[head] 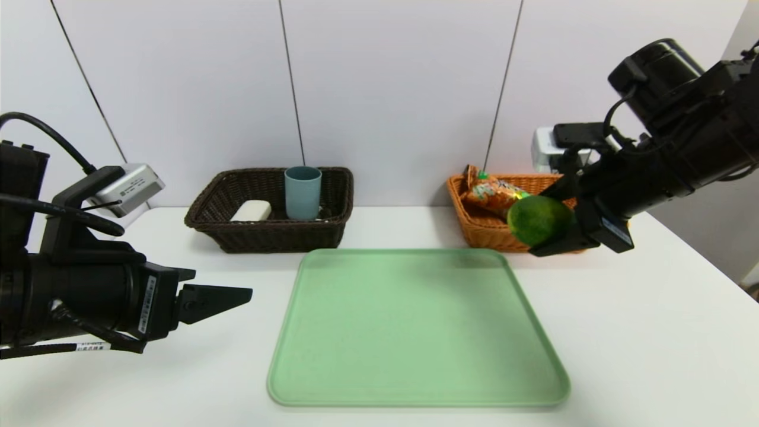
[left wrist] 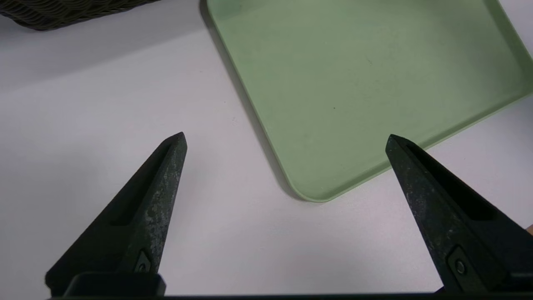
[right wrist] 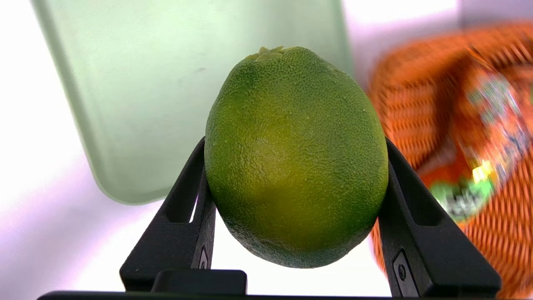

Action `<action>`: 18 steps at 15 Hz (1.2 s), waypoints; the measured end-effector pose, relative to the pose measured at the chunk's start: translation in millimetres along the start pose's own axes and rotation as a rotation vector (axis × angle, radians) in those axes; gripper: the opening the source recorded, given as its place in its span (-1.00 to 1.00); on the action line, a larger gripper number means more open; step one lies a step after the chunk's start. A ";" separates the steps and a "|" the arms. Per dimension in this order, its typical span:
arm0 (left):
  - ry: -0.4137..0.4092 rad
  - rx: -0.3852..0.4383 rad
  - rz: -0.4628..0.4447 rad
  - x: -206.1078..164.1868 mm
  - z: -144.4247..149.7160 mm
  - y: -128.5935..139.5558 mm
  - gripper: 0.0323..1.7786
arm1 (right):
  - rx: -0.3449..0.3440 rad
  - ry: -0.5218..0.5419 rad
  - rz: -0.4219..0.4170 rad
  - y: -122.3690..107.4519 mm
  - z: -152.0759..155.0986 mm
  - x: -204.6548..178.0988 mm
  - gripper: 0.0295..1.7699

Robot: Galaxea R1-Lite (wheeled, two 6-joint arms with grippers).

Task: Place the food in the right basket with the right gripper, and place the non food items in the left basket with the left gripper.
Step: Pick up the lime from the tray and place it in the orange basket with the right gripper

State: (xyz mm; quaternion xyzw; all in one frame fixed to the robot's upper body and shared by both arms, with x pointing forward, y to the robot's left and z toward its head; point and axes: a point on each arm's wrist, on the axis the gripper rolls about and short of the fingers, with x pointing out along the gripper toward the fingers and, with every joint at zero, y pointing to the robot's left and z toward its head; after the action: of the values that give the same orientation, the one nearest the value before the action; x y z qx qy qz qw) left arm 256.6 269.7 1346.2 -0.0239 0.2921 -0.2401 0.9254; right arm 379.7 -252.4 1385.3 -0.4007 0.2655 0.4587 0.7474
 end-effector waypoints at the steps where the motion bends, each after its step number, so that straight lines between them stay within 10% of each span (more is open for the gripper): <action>1: -0.002 0.000 0.000 -0.5 0.0 -0.1 0.90 | 0.057 -0.005 -0.038 -5.8 -5.6 -7.7 0.17; 8: 0.010 -0.005 0.001 0.4 -3.7 0.4 0.90 | 0.374 -0.045 -0.243 -51.3 -42.9 -8.8 0.17; 18: 0.008 -0.005 0.002 0.8 -3.0 0.5 0.90 | 0.657 -0.021 -0.398 -110.0 -99.0 61.7 0.16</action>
State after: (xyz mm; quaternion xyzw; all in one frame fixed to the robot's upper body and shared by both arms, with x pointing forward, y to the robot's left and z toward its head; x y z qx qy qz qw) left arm 255.8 270.1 1343.2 -0.0249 0.2966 -0.2384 0.9244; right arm 502.7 -335.1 1324.0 -0.1789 0.3078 0.1991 0.9130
